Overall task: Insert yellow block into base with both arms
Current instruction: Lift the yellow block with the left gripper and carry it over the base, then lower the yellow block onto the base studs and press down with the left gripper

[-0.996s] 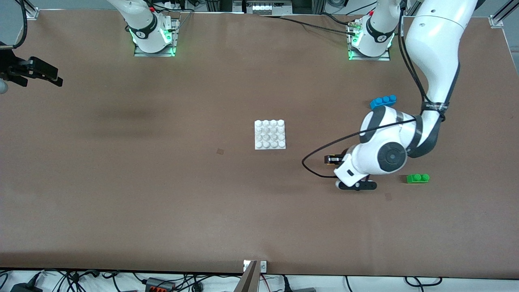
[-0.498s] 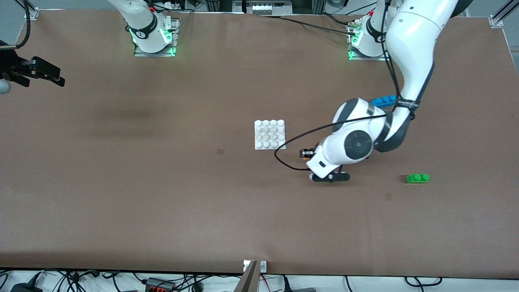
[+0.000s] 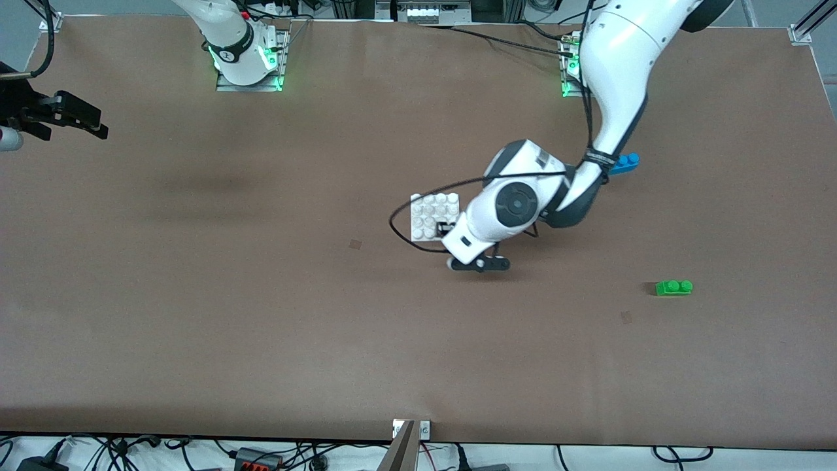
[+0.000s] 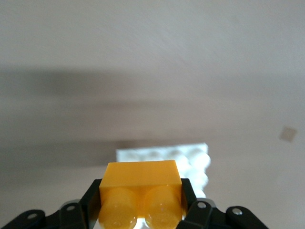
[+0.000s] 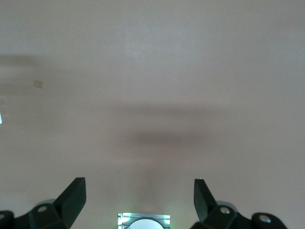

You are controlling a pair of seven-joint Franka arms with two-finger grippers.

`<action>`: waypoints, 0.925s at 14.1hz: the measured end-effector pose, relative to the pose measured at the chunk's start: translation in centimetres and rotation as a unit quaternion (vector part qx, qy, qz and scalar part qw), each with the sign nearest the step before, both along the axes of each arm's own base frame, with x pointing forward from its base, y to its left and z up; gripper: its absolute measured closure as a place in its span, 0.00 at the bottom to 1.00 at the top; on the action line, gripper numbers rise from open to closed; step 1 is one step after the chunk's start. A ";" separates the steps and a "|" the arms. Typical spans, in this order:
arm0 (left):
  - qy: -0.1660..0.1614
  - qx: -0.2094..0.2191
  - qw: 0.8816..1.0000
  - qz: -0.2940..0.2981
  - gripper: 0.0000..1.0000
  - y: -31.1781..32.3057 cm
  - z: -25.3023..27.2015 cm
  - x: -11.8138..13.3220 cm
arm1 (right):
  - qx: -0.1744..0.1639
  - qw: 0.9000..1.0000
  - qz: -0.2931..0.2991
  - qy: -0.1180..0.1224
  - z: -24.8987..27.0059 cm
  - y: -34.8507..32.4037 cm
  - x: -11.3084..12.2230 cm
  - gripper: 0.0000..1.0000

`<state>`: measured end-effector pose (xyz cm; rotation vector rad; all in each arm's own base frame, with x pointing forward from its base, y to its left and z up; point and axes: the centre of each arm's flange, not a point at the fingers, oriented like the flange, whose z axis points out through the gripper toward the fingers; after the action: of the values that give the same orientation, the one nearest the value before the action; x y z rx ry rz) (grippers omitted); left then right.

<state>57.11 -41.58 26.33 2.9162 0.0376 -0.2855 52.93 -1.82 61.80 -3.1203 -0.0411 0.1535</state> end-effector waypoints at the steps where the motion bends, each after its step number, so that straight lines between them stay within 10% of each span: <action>1: 0.000 -0.001 1.000 -0.010 0.31 -0.9 -0.4 -1.1 | 0.000 1.000 0.000 0.000 0.0 0.0 0.0 0.00; 13: -0.001 0.024 0.997 -0.074 0.31 -2.8 -1.3 -6.3 | 0.000 1.000 0.007 0.000 0.0 0.8 0.0 0.00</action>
<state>50.84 -44.38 25.04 2.9714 -0.1740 -0.3108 52.94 -1.06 61.83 -3.1208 -0.0635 0.1529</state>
